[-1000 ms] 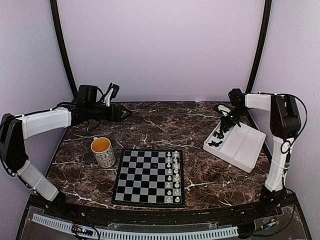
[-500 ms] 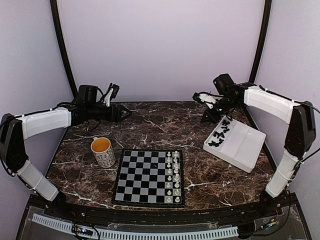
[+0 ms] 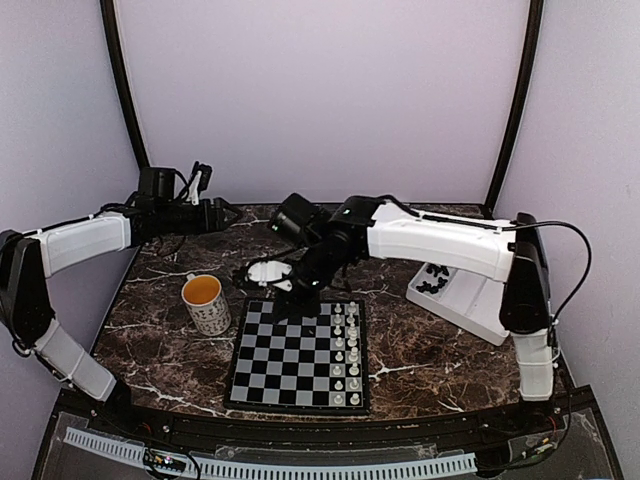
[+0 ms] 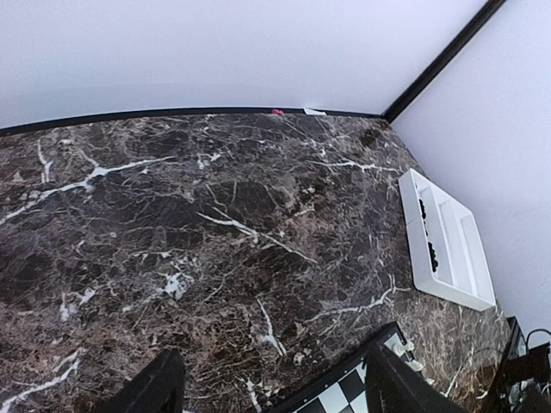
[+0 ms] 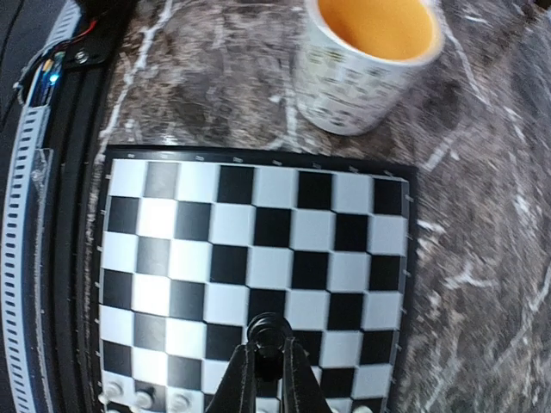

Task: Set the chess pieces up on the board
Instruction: Place the rook at a8.

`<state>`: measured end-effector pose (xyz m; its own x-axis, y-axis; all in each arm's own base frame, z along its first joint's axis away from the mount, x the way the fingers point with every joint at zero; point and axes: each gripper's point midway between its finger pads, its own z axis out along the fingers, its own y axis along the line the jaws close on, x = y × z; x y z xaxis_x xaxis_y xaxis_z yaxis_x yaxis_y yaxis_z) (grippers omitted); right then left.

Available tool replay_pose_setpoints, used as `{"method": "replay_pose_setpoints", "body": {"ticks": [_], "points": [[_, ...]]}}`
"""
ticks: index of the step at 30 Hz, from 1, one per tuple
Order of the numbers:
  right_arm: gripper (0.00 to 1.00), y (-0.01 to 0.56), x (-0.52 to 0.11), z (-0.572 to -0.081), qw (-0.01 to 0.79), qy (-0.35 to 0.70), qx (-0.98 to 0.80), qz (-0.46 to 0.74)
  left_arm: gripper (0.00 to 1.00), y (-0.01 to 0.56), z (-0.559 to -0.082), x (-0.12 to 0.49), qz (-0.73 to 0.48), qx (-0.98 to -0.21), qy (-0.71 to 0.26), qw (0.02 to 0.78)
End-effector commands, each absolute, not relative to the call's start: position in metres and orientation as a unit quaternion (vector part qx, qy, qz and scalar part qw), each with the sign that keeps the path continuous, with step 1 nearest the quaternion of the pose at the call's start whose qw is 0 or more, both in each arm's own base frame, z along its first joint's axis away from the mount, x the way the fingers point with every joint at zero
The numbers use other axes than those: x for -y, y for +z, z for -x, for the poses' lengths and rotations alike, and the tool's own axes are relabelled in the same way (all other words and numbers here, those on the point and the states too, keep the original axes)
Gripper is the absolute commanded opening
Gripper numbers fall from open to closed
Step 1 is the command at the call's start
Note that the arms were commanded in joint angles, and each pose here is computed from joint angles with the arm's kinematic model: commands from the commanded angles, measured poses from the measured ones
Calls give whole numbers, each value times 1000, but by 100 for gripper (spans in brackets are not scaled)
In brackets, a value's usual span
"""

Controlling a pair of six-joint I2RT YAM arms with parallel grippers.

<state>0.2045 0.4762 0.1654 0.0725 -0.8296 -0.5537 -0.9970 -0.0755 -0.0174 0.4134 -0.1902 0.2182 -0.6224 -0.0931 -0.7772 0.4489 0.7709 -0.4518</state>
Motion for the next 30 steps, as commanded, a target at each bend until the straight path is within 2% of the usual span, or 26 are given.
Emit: {"method": "replay_pose_setpoints", "body": {"ticks": [1,8,30], "points": [[0,133,-505,-150,151,209,-617,743,74,244,-407,175,-73,-827,-353,432],[0,109,-545,-109,152,190,-575,781,75,260,-397,166,-75,-815,-352,454],[0,77,-576,-85,142,200,-558,793,74,278,-396,145,-51,-806,-347,477]]}}
